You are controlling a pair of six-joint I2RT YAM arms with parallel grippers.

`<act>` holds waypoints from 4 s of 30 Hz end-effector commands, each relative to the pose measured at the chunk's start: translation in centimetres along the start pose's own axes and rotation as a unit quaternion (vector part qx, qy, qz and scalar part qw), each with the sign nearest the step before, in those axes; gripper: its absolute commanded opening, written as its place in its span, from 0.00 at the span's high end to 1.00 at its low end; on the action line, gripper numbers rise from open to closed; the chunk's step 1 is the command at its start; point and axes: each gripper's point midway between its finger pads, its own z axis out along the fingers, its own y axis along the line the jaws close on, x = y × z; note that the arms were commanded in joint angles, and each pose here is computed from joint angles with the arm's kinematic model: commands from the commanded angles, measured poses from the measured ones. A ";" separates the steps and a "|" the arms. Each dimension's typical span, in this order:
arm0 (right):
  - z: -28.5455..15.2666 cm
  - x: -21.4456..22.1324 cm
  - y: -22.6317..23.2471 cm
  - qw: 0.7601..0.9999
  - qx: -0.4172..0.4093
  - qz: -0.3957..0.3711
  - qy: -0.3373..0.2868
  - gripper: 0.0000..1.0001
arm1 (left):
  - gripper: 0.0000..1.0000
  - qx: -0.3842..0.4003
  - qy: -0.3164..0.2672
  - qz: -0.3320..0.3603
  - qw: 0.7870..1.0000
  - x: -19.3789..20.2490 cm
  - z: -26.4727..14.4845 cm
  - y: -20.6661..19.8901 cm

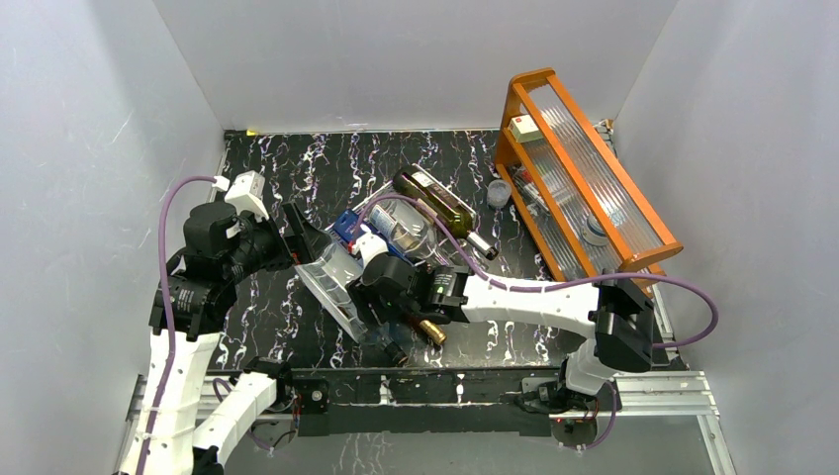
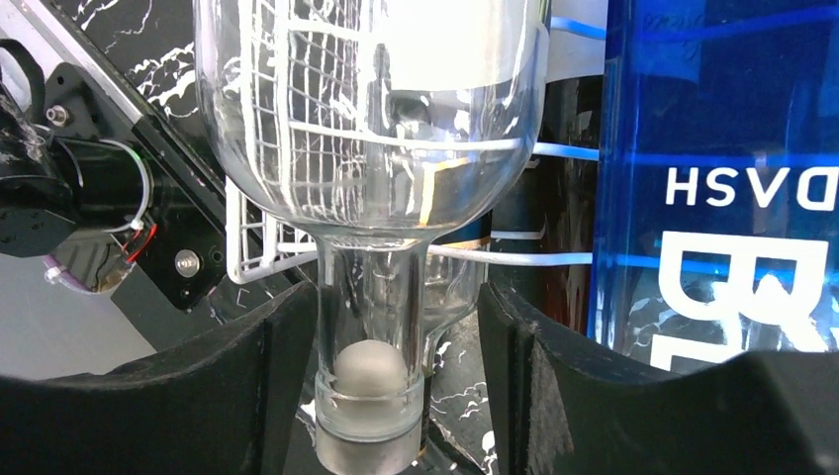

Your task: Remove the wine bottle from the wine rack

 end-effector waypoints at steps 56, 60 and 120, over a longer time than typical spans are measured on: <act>-7.0 -13.1 2.2 0.921 -0.256 0.290 -0.042 0.65 | 0.02 0.332 -0.108 0.489 0.799 6.2 -2.5 -5.9; -7.2 -13.5 1.9 0.917 -0.264 0.295 -0.044 0.62 | 0.02 0.362 -0.110 0.521 0.765 7.7 -1.5 -5.7; -12.7 -19.1 -3.2 0.904 -0.287 0.277 -0.155 0.02 | 0.67 0.325 -0.221 0.505 0.768 4.8 3.4 -5.7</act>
